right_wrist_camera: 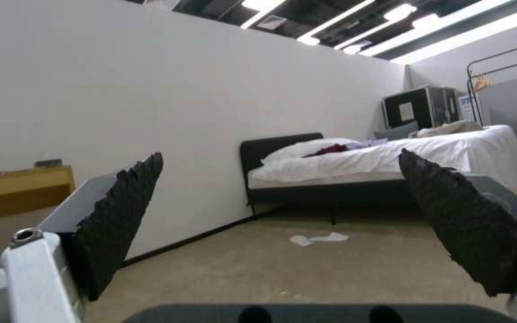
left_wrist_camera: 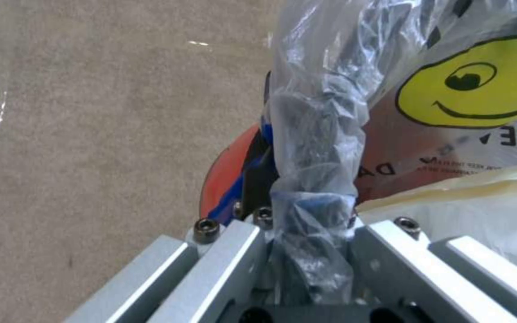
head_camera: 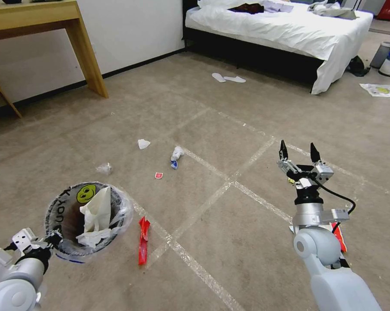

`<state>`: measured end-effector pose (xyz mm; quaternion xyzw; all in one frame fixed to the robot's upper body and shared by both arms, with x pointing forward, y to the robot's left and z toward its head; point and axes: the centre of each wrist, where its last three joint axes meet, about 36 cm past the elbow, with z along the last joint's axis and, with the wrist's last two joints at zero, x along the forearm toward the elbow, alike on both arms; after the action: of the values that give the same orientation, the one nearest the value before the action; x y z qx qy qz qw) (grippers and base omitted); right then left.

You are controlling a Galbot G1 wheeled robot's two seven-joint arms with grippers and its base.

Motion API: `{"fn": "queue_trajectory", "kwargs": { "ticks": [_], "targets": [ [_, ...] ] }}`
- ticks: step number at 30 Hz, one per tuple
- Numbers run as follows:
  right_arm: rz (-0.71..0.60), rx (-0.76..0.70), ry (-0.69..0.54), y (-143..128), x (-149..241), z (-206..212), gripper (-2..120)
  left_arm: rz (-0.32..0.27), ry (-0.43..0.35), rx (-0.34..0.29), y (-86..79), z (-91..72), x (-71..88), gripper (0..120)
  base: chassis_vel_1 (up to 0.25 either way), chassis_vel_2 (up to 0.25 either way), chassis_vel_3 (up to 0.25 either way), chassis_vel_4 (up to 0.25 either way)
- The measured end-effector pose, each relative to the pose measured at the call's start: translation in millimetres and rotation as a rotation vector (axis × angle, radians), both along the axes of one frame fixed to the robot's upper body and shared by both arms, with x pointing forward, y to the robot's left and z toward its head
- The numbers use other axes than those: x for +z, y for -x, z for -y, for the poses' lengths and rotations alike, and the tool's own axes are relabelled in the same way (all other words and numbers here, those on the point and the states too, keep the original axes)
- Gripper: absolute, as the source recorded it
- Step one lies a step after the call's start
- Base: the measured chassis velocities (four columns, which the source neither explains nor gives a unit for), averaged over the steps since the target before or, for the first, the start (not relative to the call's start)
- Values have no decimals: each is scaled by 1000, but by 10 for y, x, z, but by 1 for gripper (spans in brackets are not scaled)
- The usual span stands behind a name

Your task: Pick up the trash bin and place the garbage on the floor into it.

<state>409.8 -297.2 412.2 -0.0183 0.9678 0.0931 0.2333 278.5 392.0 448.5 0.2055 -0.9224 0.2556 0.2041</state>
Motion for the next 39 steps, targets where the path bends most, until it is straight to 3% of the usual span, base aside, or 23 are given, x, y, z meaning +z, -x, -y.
{"fn": "queue_trajectory", "kwargs": {
  "ticks": [39],
  "targets": [
    [-9, -30, 17, 43, -67, 106, 100, 3, -13, 6, 34, -1, -9, 0, -2, 1, 1, -4]
  ]
}}
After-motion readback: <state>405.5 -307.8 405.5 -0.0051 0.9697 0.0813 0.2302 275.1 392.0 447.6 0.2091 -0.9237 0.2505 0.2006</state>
